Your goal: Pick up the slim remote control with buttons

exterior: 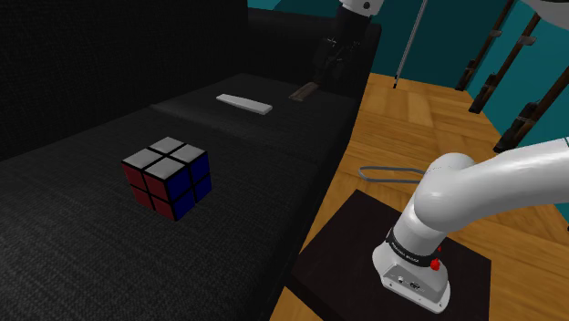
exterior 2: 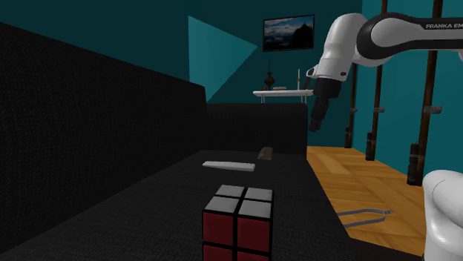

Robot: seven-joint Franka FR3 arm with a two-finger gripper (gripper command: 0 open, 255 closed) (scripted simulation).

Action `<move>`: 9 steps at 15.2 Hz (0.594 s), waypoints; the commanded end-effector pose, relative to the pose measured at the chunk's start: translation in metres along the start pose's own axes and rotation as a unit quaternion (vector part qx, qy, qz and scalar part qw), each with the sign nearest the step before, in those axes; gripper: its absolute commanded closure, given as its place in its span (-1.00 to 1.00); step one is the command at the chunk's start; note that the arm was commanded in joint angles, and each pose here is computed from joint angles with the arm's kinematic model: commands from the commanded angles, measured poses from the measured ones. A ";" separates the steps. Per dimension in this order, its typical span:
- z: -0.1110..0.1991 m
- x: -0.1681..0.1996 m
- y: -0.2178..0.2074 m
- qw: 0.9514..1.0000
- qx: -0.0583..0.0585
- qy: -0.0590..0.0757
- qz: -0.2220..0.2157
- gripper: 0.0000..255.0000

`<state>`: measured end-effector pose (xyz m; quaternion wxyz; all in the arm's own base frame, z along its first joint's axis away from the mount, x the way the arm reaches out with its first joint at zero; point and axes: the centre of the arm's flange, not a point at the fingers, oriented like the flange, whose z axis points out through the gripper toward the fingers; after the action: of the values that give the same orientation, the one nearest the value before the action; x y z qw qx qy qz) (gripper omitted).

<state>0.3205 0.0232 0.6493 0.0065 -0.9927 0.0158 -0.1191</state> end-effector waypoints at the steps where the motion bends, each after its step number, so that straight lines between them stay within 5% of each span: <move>1: 0.000 0.000 0.000 1.000 0.000 0.000 0.000 -1.00; 9: 0.053 0.103 0.003 0.998 0.000 -0.035 -0.046 -1.00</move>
<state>0.4163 0.0180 0.6276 0.0024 -0.9958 -0.0242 -0.0886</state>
